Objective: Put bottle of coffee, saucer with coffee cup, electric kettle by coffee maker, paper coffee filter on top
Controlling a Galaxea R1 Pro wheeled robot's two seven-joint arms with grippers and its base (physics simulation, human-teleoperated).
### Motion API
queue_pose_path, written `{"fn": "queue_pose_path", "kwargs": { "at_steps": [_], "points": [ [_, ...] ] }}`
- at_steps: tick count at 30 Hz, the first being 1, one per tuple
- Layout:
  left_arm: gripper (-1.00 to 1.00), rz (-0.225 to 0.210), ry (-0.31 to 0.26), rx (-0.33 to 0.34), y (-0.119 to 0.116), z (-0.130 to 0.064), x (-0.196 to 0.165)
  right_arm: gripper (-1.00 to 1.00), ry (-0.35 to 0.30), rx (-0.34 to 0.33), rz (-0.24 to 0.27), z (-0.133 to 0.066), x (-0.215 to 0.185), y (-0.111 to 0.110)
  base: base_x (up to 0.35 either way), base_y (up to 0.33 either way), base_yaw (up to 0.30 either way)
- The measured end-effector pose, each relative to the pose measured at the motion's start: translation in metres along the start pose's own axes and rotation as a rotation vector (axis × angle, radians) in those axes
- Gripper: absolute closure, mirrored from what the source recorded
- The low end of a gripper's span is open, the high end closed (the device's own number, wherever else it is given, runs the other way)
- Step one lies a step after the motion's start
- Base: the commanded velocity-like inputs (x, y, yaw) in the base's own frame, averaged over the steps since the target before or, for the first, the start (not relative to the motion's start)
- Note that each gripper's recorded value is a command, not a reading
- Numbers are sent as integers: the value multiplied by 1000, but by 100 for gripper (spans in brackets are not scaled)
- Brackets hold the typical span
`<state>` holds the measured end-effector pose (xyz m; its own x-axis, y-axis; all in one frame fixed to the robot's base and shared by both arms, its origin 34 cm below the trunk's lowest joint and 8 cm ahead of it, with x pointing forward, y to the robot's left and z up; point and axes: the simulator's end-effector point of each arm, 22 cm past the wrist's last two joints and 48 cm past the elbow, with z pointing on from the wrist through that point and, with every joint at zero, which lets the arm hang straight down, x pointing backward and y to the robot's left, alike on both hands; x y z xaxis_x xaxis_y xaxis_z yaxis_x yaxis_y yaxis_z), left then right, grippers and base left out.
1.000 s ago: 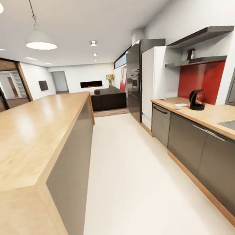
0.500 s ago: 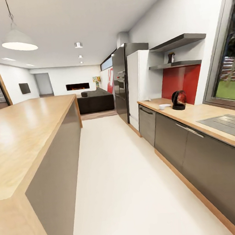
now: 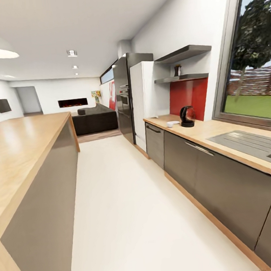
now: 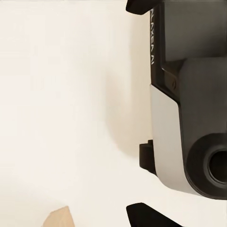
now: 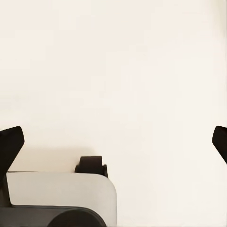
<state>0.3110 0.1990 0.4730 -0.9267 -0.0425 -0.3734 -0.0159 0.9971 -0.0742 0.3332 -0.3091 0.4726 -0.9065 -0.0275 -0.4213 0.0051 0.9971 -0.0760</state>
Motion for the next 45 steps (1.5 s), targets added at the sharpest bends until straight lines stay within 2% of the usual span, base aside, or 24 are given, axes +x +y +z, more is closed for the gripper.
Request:
{"fn": "queue_pose_path", "kwargs": {
  "at_steps": [20,35,45],
  "points": [
    [-100,1,-10,1,0,0,-4,-100,-11,1,1,0,-4,0,7,0,-234],
    [-100,4,-11,2,-1,-1,-4,-100,-14,2,1,-1,-5,-1,282,-5,-20],
    [-100,4,-10,2,-1,-1,-4,-100,-14,2,1,-1,-5,0,321,-130,125]
  ]
}}
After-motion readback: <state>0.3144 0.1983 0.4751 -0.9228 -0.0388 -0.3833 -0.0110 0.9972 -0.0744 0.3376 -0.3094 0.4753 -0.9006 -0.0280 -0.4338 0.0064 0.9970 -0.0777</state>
